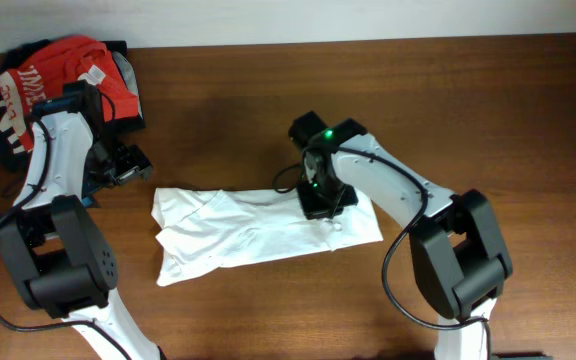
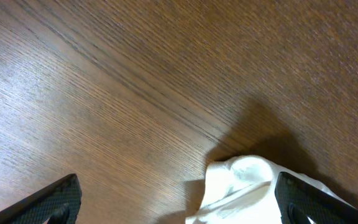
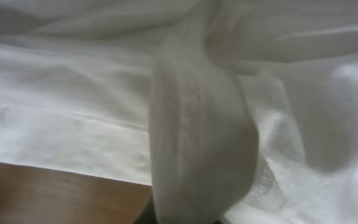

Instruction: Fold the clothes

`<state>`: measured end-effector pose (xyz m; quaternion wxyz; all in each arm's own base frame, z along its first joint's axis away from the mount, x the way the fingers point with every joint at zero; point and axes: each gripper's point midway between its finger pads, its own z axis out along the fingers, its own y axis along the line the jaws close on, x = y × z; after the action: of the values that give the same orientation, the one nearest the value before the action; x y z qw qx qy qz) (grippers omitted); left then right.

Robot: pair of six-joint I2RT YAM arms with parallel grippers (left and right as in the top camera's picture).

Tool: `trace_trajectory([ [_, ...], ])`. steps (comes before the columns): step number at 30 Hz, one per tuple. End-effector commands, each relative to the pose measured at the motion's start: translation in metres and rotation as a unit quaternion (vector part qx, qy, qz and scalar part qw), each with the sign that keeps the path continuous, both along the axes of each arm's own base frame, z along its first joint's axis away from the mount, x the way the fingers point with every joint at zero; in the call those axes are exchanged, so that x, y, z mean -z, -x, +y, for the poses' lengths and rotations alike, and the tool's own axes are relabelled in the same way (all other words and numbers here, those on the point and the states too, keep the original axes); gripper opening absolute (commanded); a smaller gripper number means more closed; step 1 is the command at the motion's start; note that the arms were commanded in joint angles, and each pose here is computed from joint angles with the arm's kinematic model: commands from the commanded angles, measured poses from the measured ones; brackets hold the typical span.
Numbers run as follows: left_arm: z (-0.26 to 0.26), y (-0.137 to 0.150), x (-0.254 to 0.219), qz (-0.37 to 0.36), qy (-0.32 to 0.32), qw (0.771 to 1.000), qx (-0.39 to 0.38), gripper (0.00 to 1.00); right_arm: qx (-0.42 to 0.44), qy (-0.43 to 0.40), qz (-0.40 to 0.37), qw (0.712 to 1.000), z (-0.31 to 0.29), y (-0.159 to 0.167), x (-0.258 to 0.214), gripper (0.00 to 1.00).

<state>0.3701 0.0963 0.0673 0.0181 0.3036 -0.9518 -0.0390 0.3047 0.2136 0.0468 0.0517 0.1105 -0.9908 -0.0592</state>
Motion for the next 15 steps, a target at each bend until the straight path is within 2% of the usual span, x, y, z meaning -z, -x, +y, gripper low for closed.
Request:
trace_trajectory([
  [1, -0.003, 0.001, 0.004, 0.003, 0.004, 1.0, -0.005, 0.99, -0.004, -0.024, -0.008, 1.0, 0.022, 0.009, -0.01, 0.05],
  [4, -0.003, 0.001, 0.004, 0.003, 0.004, 1.0, -0.005, 0.99, -0.017, -0.036, -0.025, 0.999, 0.036, 0.007, -0.009, 0.15],
  [9, -0.003, 0.001, 0.004, 0.003, 0.004, 1.0, -0.005, 0.99, -0.008, -0.045, -0.027, 0.999, 0.048, 0.01, -0.01, 0.15],
  [12, -0.003, 0.001, 0.004, 0.003, 0.004, 1.0, -0.005, 0.99, -0.019, -0.074, -0.015, 0.997, 0.064, 0.019, -0.012, 0.11],
  [15, -0.003, 0.001, 0.004, 0.003, 0.004, 1.0, -0.005, 0.99, -0.028, -0.076, -0.017, 0.997, 0.07, 0.023, -0.012, 0.15],
])
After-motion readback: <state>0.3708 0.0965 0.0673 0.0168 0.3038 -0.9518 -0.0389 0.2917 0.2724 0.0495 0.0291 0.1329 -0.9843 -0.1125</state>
